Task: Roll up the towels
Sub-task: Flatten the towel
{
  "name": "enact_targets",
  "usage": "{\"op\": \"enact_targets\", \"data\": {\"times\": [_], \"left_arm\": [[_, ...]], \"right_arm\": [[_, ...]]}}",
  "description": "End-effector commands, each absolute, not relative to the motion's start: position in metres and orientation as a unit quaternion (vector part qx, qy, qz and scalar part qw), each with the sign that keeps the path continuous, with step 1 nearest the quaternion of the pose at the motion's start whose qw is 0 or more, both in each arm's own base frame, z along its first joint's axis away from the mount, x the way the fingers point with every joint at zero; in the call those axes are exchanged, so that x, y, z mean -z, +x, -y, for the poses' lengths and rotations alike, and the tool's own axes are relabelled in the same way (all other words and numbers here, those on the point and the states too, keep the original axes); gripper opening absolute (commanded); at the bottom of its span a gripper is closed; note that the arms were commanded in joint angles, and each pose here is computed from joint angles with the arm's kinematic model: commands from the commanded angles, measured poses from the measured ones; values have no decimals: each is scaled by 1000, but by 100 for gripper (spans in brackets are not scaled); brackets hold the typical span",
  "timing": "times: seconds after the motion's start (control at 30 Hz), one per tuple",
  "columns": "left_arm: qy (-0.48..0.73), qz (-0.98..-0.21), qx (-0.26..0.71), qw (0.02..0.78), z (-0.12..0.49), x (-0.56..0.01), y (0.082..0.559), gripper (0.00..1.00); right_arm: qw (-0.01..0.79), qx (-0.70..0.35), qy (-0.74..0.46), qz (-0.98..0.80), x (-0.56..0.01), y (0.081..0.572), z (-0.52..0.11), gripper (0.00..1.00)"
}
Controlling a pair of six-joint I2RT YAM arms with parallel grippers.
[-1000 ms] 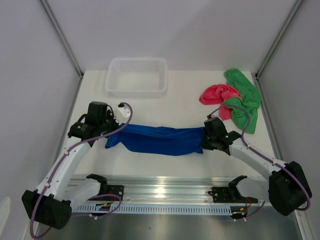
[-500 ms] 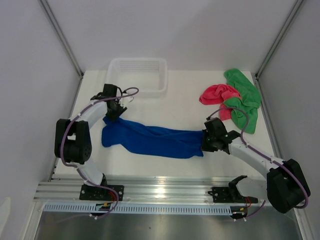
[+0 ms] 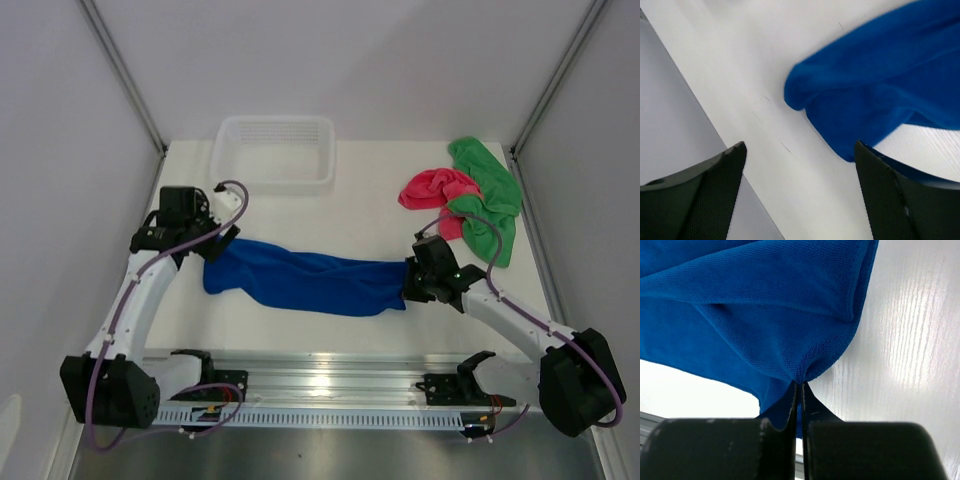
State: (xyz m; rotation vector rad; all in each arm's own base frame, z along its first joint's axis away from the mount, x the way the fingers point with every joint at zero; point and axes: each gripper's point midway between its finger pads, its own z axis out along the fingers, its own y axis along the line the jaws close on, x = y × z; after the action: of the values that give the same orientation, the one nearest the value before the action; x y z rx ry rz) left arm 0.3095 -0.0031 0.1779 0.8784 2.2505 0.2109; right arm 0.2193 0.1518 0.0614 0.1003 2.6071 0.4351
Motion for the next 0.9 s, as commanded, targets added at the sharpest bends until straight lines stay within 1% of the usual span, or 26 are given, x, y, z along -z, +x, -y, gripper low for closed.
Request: {"op": "enact_targets", "data": {"times": [0.0, 0.03, 0.07, 0.1, 0.2, 0.3, 0.37, 0.5, 0.63, 0.67, 0.77, 0.8, 0.87], "left_arm": [[379, -893, -55, 236, -4, -115, 256, 77], [390, -890, -60, 231, -6, -108, 252, 73], [418, -878, -65, 224, -7, -101, 250, 71], [429, -877, -69, 204, -11, -77, 240, 71], [464, -864, -74, 182, -13, -53, 236, 73], [462, -870, -65, 162, -9, -40, 240, 73], [452, -874, -66, 168, -8, -37, 249, 73], [442, -880, -79, 154, -12, -23, 258, 73], [434, -882, -91, 157, -15, -17, 266, 70], [434, -882, -93, 158, -16, -16, 266, 69], [431, -884, -91, 159, -14, -14, 270, 60], [430, -885, -89, 158, -14, -13, 270, 53], [427, -888, -77, 154, -11, -12, 268, 44]], "right_arm": [[267, -174, 32, -947, -65, 224, -156, 0], [271, -180, 31, -945, -66, 225, -158, 0], [271, -183, 31, -944, -66, 226, -159, 0], [269, -187, 29, -944, -64, 225, -160, 0], [268, -182, 23, -946, -62, 226, -160, 0], [264, -179, 21, -948, -60, 226, -160, 0], [264, -177, 22, -948, -58, 226, -158, 0], [264, -176, 26, -948, -58, 226, -158, 0], [260, -168, 28, -950, -58, 224, -154, 0], [260, -166, 29, -951, -58, 224, -153, 0], [265, -163, 32, -950, -60, 224, -151, 0], [265, -162, 32, -950, -60, 223, -150, 0], [264, -159, 33, -951, -61, 223, -149, 0]]}}
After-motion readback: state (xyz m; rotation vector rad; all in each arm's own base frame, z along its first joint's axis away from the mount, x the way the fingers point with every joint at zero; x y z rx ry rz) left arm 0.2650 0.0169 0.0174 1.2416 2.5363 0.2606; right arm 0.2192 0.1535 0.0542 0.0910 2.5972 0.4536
